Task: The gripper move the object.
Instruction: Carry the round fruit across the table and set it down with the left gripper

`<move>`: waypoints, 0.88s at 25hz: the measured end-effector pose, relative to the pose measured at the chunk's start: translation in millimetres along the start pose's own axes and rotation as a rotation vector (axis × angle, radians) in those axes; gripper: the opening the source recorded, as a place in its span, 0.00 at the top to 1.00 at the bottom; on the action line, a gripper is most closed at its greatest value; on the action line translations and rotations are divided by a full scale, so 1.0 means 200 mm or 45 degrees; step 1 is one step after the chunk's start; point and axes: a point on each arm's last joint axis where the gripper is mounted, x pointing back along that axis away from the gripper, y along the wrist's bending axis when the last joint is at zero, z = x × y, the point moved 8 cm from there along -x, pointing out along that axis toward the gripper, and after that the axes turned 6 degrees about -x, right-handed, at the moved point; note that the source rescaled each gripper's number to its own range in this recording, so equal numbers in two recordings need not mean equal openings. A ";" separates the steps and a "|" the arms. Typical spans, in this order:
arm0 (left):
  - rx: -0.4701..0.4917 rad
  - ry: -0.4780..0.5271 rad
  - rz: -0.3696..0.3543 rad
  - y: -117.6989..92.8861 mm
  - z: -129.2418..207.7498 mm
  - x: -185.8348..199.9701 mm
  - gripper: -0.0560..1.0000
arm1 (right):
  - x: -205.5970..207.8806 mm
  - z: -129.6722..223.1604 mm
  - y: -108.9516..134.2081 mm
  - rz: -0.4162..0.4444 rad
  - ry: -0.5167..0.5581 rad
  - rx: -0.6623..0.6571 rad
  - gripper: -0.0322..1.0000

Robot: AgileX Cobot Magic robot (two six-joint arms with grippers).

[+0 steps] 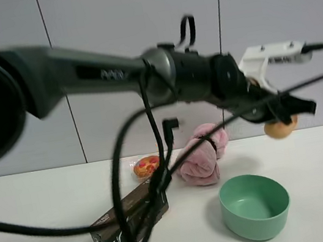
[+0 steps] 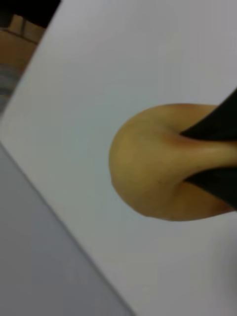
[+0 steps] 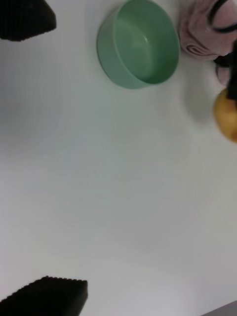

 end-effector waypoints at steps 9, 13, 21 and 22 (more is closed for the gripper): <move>-0.140 0.158 -0.075 0.16 -0.41 0.53 0.94 | 0.00 0.00 0.00 0.000 0.000 0.000 0.00; 0.018 0.455 -0.186 0.39 -0.25 0.66 0.94 | 0.00 0.00 0.00 0.000 0.000 0.000 0.00; 0.132 0.869 -0.453 0.81 -0.03 0.99 0.94 | 0.00 0.00 0.00 0.000 0.000 0.000 0.00; 0.152 0.860 -0.476 0.86 -0.04 1.03 0.94 | 0.00 0.00 0.00 0.000 0.000 0.000 0.00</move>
